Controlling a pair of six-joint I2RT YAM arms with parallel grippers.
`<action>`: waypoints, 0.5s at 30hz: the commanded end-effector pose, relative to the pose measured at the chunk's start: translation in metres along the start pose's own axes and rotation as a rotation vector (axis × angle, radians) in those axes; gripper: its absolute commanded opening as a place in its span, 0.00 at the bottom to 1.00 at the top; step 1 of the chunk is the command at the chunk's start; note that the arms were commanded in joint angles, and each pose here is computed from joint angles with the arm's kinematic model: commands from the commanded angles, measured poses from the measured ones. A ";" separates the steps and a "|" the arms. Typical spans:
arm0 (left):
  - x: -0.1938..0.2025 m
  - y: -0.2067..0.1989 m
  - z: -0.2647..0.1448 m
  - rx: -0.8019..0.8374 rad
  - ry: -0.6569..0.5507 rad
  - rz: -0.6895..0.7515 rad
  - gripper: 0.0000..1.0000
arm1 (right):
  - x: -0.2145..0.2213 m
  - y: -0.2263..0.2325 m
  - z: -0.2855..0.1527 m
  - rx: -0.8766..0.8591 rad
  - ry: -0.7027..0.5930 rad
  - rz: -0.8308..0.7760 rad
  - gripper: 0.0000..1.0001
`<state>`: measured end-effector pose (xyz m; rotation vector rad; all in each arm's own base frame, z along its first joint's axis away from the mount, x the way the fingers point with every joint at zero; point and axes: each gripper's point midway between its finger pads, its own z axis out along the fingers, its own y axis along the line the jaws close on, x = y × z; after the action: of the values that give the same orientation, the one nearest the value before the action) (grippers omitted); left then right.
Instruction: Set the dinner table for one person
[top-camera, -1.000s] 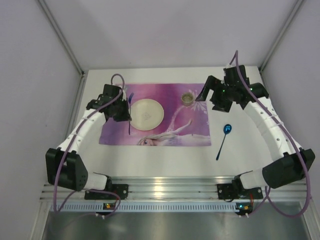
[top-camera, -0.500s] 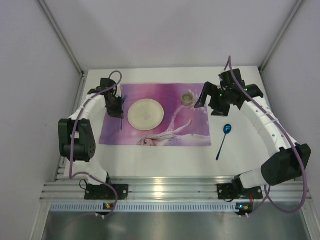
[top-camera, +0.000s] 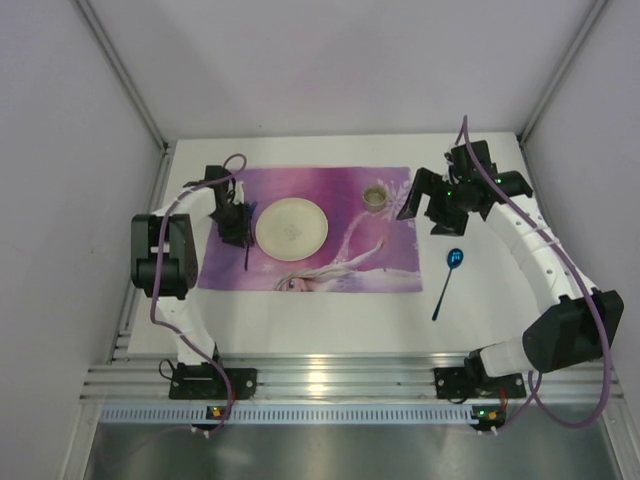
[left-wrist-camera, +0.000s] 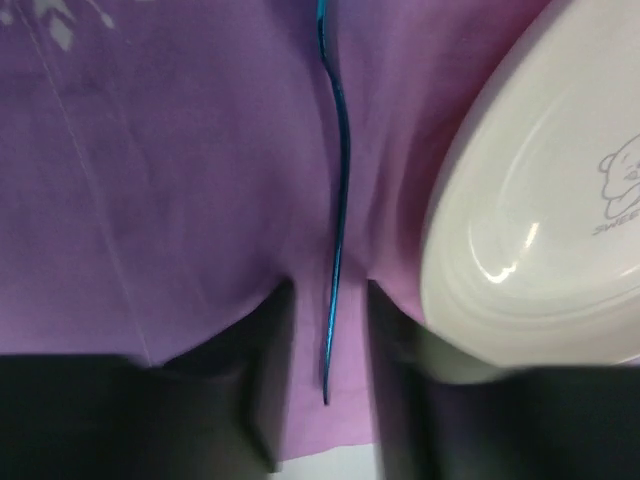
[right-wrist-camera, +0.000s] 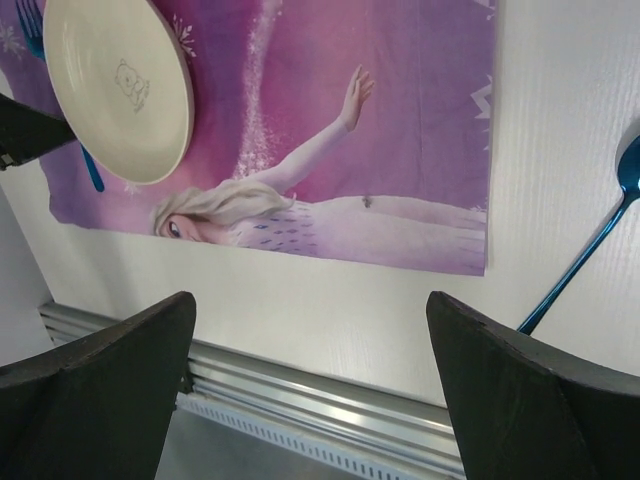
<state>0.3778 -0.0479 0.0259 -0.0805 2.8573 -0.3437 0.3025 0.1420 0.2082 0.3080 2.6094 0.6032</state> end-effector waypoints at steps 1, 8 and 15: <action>-0.025 0.027 -0.010 -0.005 -0.084 -0.095 0.59 | -0.009 0.000 -0.010 -0.017 -0.033 -0.018 1.00; -0.031 0.078 -0.045 -0.006 -0.187 -0.293 0.98 | -0.011 -0.023 -0.006 0.078 -0.054 -0.008 1.00; -0.045 0.056 -0.080 0.077 -0.266 -0.315 0.98 | 0.017 -0.074 0.018 0.221 0.021 0.049 1.00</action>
<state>0.3901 0.0453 0.0611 -0.5634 2.6597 -0.3802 0.2931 0.1070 0.1642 0.4036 2.6903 0.4293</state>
